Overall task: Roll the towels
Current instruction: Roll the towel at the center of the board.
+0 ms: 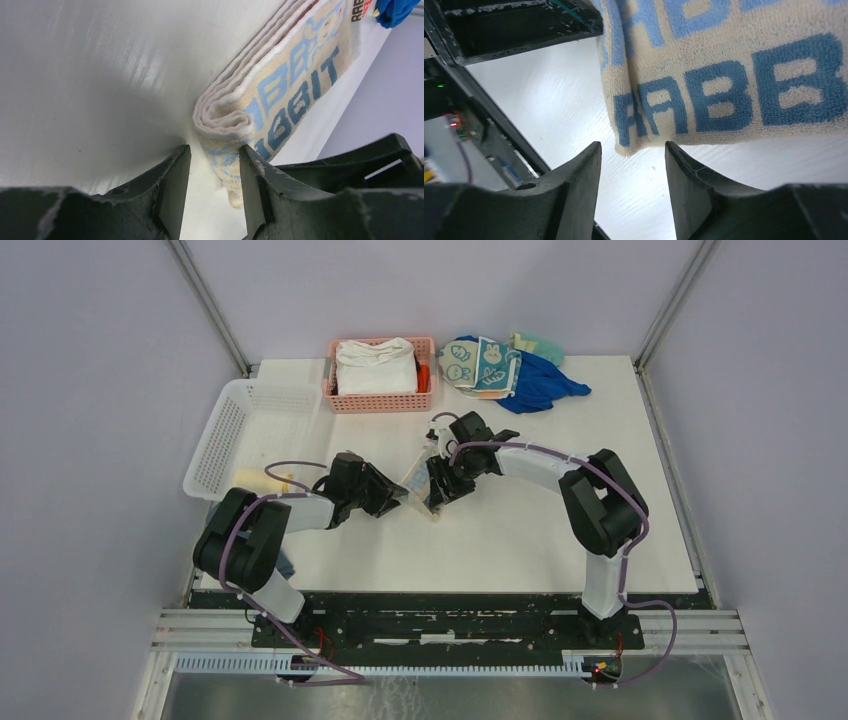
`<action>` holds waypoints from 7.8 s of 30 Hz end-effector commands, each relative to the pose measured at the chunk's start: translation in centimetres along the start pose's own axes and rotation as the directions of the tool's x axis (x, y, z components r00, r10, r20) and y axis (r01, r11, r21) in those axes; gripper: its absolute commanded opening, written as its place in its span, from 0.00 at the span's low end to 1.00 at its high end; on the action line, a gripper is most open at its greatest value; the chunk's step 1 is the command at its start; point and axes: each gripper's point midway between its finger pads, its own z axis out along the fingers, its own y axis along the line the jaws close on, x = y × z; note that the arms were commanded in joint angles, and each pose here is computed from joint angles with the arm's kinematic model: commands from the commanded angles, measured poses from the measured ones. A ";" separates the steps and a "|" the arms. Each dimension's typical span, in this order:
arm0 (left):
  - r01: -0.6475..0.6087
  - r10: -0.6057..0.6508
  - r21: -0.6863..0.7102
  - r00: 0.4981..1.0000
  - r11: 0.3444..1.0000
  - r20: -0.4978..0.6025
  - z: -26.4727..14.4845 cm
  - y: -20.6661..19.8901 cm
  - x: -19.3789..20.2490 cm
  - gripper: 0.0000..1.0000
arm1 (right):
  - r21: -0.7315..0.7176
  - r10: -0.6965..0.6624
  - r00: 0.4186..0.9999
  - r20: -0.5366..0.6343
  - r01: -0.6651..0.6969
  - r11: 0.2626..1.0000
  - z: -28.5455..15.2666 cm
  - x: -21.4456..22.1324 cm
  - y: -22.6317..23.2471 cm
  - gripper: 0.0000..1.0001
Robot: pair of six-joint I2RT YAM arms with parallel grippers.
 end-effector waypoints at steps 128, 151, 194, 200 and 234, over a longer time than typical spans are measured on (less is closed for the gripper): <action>-0.019 0.002 -0.314 0.998 0.949 -0.055 0.3 7.6 1.6 0.43 | 0.480 -0.541 0.818 -0.195 0.561 0.675 1.5 2.1 0.6 0.49; -0.026 0.010 -0.323 0.999 0.946 -0.053 0.2 7.5 1.4 0.43 | 0.410 -0.596 0.799 -0.081 0.572 0.710 1.1 0.1 4.3 0.36; -0.036 0.029 -0.284 0.999 0.958 -0.030 -0.3 5.9 0.7 0.51 | 0.319 -0.411 0.861 -0.300 0.497 0.807 6.5 6.1 -2.0 0.01; -0.041 0.052 -0.278 0.998 0.960 0.031 -3.4 4.9 -0.1 0.62 | -0.023 -0.346 0.918 -0.195 0.349 0.937 4.8 5.0 4.5 0.01; -0.085 0.073 -0.274 0.996 0.958 -0.052 -2.3 4.3 0.6 0.46 | -0.221 0.147 0.965 -0.218 -0.196 0.955 5.8 5.1 0.6 0.14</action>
